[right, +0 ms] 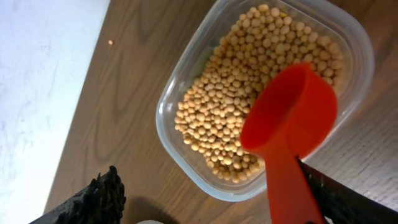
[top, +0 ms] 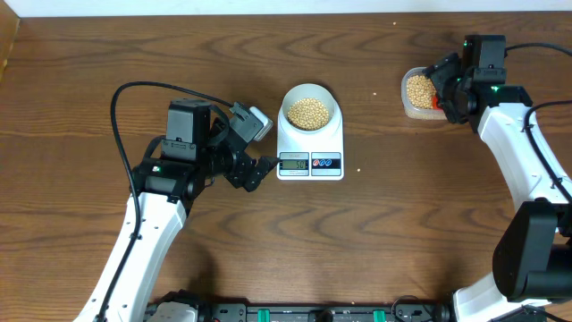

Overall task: Scoop item into bowl and weigh 50g on scale
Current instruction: 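Lower the red scoop into the tub and lay it down, then open the right gripper and release the red scoop in the tub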

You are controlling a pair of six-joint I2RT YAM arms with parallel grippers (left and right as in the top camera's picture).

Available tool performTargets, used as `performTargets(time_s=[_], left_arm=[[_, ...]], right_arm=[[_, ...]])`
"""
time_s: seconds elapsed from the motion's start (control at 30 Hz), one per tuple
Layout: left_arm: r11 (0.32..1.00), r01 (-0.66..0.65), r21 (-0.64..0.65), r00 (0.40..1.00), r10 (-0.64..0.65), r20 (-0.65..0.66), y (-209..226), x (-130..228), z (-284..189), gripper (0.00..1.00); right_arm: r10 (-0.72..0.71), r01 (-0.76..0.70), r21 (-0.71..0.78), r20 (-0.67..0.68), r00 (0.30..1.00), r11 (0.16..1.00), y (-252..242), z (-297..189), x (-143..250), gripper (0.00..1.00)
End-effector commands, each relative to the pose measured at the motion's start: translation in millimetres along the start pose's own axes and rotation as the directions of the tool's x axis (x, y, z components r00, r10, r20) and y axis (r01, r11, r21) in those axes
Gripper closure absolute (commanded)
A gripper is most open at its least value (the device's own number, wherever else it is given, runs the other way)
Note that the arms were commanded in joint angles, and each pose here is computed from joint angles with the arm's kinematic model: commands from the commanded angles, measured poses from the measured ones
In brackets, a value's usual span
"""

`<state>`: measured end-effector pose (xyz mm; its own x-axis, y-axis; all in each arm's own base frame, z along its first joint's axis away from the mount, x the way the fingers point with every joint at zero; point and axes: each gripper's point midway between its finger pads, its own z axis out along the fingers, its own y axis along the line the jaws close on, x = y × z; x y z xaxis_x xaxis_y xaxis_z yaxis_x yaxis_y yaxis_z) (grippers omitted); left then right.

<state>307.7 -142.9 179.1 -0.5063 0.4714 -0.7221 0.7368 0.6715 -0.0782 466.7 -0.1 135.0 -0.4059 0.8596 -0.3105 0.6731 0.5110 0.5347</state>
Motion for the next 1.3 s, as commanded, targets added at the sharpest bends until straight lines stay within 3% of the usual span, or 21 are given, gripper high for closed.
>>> performTargets(time_s=[0.0, 0.27, 0.77, 1.03, 1.27], left_arm=[[1.0, 0.005, 0.003, 1.0, -0.005, 0.004, -1, 1, -1, 0.11], [1.0, 0.005, 0.003, 1.0, -0.005, 0.004, -1, 1, -1, 0.11], [1.0, 0.005, 0.003, 1.0, -0.005, 0.004, -1, 1, -1, 0.11], [1.0, 0.005, 0.002, 1.0, -0.005, 0.004, -1, 1, -1, 0.11], [1.0, 0.005, 0.002, 1.0, -0.005, 0.004, -1, 1, -1, 0.11]], right_arm=[[-0.059, 0.06, 0.031, -0.025, 0.998, 0.998, -6, 3, 9, 0.15], [-0.147, 0.159, 0.114, -0.102, 0.984, 0.981, -30, 0, 24, 0.01], [-0.352, 0.374, 0.124, -0.169, 0.921, 0.919, -42, -2, 31, 0.01], [-0.522, 0.542, 0.086, -0.182, 0.833, 0.836, -40, -18, 29, 0.01], [-0.686, 0.707, 0.101, -0.178, 0.705, 0.7, -39, -51, 18, 0.01]])
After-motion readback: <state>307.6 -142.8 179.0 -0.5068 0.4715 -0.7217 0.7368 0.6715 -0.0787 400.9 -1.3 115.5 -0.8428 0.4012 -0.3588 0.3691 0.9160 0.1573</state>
